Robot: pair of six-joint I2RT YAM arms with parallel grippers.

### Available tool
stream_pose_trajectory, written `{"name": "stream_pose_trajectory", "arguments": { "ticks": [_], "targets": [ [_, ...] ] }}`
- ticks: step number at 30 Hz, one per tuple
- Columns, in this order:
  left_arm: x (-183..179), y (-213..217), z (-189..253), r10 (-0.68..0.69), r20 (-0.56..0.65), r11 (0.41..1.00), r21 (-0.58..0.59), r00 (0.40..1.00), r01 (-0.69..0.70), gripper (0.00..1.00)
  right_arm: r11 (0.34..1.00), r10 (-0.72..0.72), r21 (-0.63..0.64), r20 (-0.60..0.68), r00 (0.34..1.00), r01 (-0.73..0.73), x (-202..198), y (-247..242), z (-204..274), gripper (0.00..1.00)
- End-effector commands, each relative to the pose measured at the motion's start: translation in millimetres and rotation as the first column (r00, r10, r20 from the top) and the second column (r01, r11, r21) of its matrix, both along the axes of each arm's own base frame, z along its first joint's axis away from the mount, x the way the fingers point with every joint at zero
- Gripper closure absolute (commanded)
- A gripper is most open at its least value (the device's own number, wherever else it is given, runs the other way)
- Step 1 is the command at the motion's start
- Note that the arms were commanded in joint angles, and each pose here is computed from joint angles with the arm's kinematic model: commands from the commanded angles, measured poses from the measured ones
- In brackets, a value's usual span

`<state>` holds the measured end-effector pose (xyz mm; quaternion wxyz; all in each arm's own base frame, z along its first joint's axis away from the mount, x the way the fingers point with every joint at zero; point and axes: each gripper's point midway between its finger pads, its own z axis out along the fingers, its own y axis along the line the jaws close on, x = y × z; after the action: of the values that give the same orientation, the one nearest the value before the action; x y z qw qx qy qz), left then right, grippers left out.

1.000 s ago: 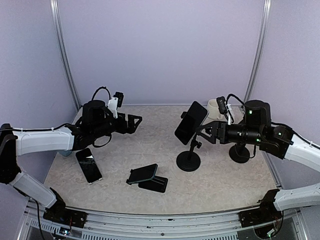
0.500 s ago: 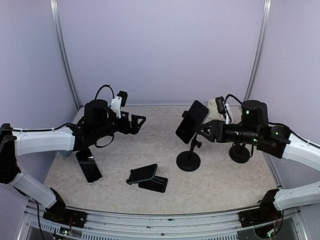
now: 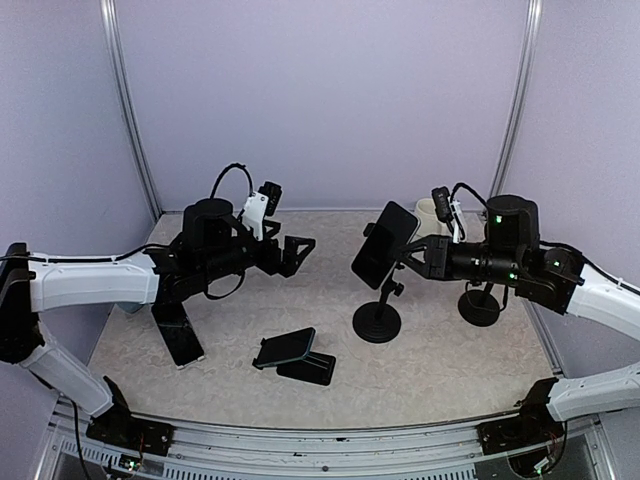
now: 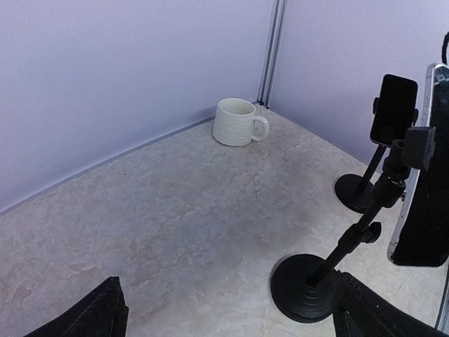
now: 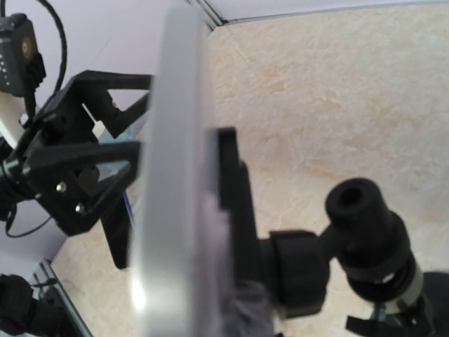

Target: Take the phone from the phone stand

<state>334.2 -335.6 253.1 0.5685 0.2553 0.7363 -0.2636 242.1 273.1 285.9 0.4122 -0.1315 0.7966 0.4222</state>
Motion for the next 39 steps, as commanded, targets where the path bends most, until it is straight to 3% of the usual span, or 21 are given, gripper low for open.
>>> {"name": "stream_pose_trajectory", "arguments": {
  "ticks": [1, 5, 13, 31, 39],
  "targets": [
    [-18.1, -29.7, 11.8, -0.110, 0.044, 0.994, 0.015, 0.993, 0.110, 0.01, 0.999, 0.018, 0.028, 0.026, 1.000, -0.019, -1.5, 4.9, 15.2, 0.74],
    [-43.6, -58.5, 17.9, -0.217, 0.082, 0.976, 0.026, 0.973, 0.216, 0.01, 0.999, 0.026, 0.028, 0.026, 0.999, -0.026, -2.7, 6.3, 15.1, 0.81],
    [-57.6, -97.4, 22.9, -0.347, 0.070, 0.938, 0.032, 0.935, 0.346, 0.01, 0.998, 0.050, 0.028, 0.024, 0.998, -0.050, -4.6, 10.3, 13.5, 1.00],
    [-81.1, -156.0, 11.2, -0.462, 0.059, 0.884, 0.108, 0.885, 0.454, 0.01, 0.998, 0.059, 0.031, 0.028, 0.998, -0.060, -5.9, 12.3, 11.6, 1.00],
    [-56.2, -154.7, 6.2, -0.287, 0.087, 0.950, 0.158, 0.954, 0.271, 0.03, 0.997, 0.065, 0.040, 0.027, 0.998, -0.066, -7.1, 13.5, 12.5, 1.00]
  ]
}}
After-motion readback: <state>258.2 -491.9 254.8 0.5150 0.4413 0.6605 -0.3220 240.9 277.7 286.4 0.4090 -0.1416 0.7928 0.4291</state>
